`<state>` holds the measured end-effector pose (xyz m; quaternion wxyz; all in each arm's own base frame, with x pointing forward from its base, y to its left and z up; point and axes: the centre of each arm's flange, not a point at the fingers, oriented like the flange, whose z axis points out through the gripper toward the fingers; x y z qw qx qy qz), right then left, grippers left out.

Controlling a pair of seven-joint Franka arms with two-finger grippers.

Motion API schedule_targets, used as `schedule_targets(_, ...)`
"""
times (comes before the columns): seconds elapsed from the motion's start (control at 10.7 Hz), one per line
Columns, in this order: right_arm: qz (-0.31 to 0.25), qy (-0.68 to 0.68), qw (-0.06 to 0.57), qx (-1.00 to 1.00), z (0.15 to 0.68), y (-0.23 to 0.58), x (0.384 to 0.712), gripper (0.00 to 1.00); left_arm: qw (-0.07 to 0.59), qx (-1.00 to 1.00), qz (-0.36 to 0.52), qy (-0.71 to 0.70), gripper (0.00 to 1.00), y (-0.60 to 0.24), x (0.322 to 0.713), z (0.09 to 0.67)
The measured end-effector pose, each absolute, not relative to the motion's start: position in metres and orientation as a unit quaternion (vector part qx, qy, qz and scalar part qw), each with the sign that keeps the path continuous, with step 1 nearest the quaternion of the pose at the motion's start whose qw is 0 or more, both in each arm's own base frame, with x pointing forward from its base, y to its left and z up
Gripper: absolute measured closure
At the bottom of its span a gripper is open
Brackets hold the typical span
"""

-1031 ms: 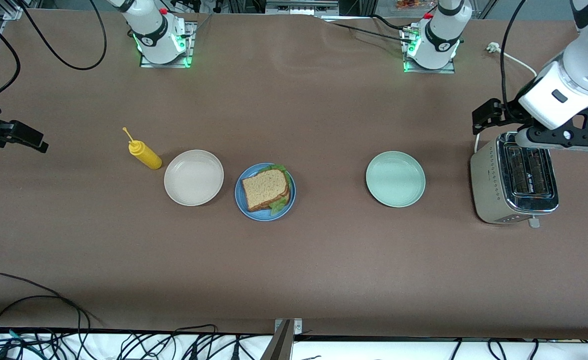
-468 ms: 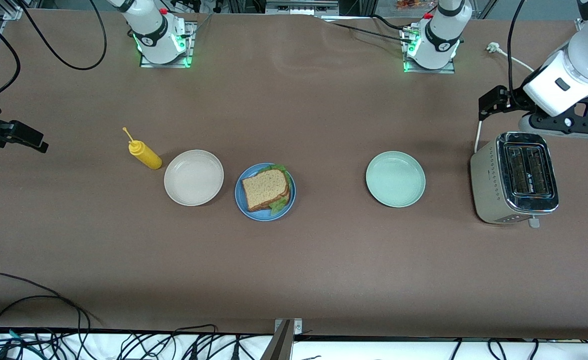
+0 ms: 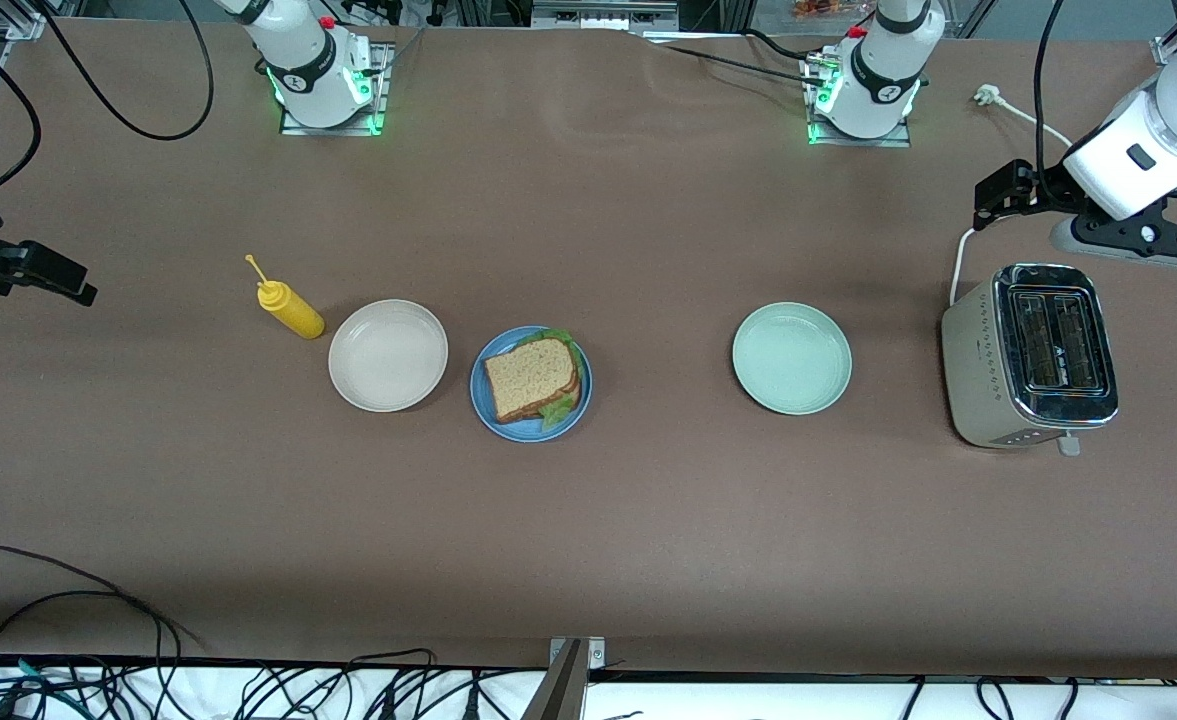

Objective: Make sandwich in blue plate with both arms

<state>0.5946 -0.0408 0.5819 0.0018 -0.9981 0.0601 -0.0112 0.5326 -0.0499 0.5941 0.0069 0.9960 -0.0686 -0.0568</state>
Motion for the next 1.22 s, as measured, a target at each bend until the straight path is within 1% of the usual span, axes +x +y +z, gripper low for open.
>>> schedule_targets(1.22,-0.014,0.060,0.002,-0.998,0.5839,-0.0406,0.5947,0.00,0.007,0.996,-0.044,-0.076,0.00,-0.0548,0.5352,0.5951)
